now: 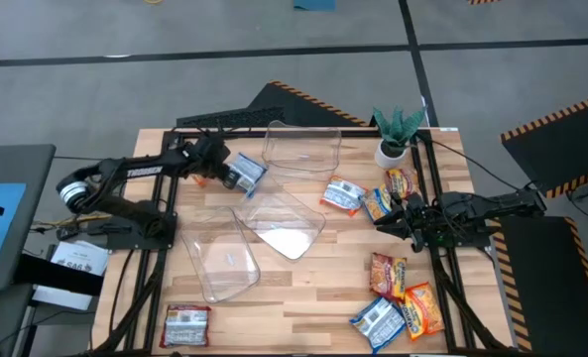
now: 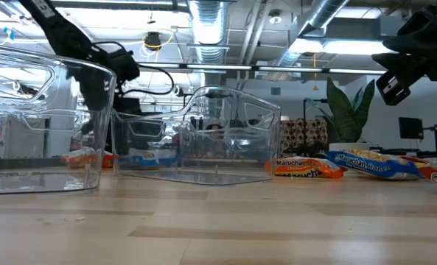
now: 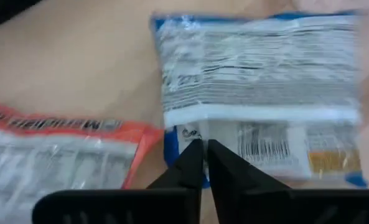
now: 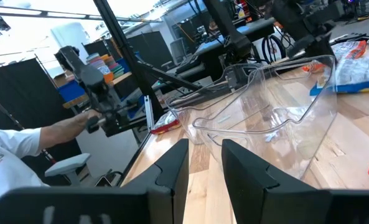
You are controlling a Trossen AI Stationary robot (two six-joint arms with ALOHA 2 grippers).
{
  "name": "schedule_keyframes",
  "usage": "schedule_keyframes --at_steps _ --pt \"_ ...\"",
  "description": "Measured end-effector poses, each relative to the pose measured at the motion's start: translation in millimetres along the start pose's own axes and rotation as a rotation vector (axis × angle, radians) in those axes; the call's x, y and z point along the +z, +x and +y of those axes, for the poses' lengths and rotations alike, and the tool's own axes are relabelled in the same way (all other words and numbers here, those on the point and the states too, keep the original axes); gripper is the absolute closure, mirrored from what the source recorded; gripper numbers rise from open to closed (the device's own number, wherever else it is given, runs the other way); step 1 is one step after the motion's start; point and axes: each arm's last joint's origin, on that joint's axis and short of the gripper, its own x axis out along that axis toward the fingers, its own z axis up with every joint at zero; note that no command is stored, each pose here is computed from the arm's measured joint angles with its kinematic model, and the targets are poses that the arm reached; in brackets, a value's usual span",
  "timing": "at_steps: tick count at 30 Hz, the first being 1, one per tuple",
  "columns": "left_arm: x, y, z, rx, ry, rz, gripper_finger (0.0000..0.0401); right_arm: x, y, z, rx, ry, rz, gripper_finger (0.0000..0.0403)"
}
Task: Sort Maruchan noodles
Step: Put the top left blue noodle pack into the bottom transparent bin
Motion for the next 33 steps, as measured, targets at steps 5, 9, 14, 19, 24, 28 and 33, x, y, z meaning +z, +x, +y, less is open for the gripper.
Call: schedule_keyframes --at_steps 5,9,14,19,24,28,33 --pt "0.2 -36.0 1.6 0.002 0.011 -0.062 0.0401 0.0 0.0 0.0 0.0 0.0 0.0 0.028" --pt "1.0 -67.4 2.5 -0.019 0.007 -0.175 0.0401 0.0 0.0 0.0 0.0 0.0 0.0 0.028" --pt "0.0 -93.1 3.0 -0.061 -0.017 -0.285 0.0401 0.0 0.0 0.0 0.0 0.0 0.0 0.028" --pt "-1.8 -85.3 2.4 -0.071 -0.017 -0.225 0.0385 0.0 0.0 0.0 0.0 0.0 0.0 0.028" --pt "-2.1 -61.3 2.7 -0.012 -0.015 -0.119 0.0322 0.0 0.0 0.0 0.0 0.0 0.0 0.028" --pt "-0.8 -42.1 1.9 0.0 -0.015 -0.067 0.0259 0.0 0.0 0.0 0.0 0.0 0.0 0.028" --pt "1.9 -23.2 -2.0 -0.087 -0.005 -0.037 0.019 0.0 0.0 0.0 0.0 0.0 0.0 0.028"
